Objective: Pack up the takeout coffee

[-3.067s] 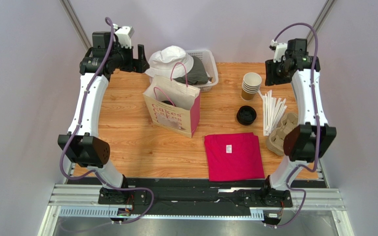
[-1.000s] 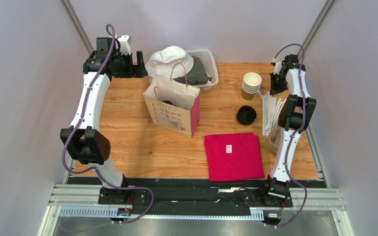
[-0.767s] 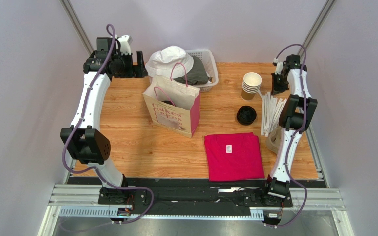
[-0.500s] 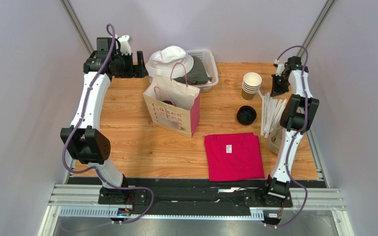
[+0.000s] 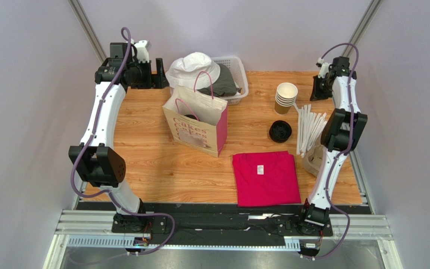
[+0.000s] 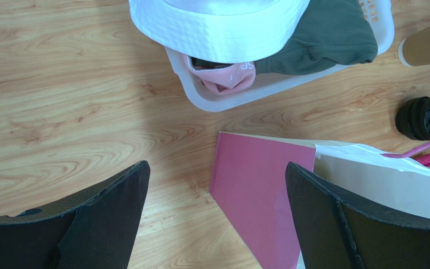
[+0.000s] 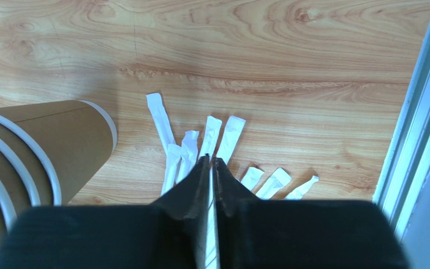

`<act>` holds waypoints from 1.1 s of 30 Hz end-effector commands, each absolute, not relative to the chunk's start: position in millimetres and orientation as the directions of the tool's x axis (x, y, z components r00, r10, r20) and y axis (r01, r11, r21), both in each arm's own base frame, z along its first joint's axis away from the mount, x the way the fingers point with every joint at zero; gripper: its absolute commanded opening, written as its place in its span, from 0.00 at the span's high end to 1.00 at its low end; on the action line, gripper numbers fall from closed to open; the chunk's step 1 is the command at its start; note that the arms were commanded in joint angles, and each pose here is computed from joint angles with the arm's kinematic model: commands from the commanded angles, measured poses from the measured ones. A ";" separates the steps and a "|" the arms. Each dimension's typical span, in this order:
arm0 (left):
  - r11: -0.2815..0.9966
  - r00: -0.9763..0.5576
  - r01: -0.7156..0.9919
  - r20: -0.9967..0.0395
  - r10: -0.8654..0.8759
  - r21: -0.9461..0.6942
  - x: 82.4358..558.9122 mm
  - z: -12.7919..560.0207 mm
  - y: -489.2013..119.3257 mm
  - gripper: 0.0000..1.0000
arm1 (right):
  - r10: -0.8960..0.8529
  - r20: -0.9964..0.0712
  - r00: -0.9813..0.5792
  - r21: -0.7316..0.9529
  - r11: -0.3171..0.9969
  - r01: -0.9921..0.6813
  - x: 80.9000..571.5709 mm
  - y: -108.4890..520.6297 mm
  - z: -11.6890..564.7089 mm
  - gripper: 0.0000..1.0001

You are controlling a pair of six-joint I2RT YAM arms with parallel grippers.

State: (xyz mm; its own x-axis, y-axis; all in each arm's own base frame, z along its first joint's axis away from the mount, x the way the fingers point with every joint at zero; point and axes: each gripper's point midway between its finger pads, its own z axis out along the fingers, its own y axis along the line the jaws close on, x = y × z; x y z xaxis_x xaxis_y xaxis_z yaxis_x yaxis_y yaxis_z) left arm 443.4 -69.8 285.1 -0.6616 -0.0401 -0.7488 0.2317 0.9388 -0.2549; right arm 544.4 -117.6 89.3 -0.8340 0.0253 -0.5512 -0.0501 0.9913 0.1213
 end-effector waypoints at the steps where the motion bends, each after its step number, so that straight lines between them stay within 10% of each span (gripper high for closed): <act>1: 0.935 -0.635 0.233 -0.770 -0.062 -0.267 438.9 304.6 -69.6 0.01 | 0.025 -0.558 -0.830 0.059 0.998 -0.009 550.5 -129.1 98.2 0.81; 19: 0.932 -0.646 0.244 -0.762 -0.051 -0.269 439.4 299.4 -70.9 0.01 | 0.012 -0.493 -0.870 0.054 0.998 -0.017 545.5 -131.8 58.6 0.62; 33: 0.932 -0.656 0.242 -0.754 -0.048 -0.270 441.2 294.3 -70.8 0.01 | 0.023 -0.483 -0.875 0.106 0.994 -0.032 548.5 -121.8 46.1 0.72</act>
State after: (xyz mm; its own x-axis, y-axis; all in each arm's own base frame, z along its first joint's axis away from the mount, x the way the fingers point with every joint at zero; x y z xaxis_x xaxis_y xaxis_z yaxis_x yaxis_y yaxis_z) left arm 442.6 -71.1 285.0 -0.6634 -0.0392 -0.7472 0.2373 0.9361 -0.2597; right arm 534.2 -127.7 34.4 -0.8992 0.0274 -0.4367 -0.0116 0.9962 0.0865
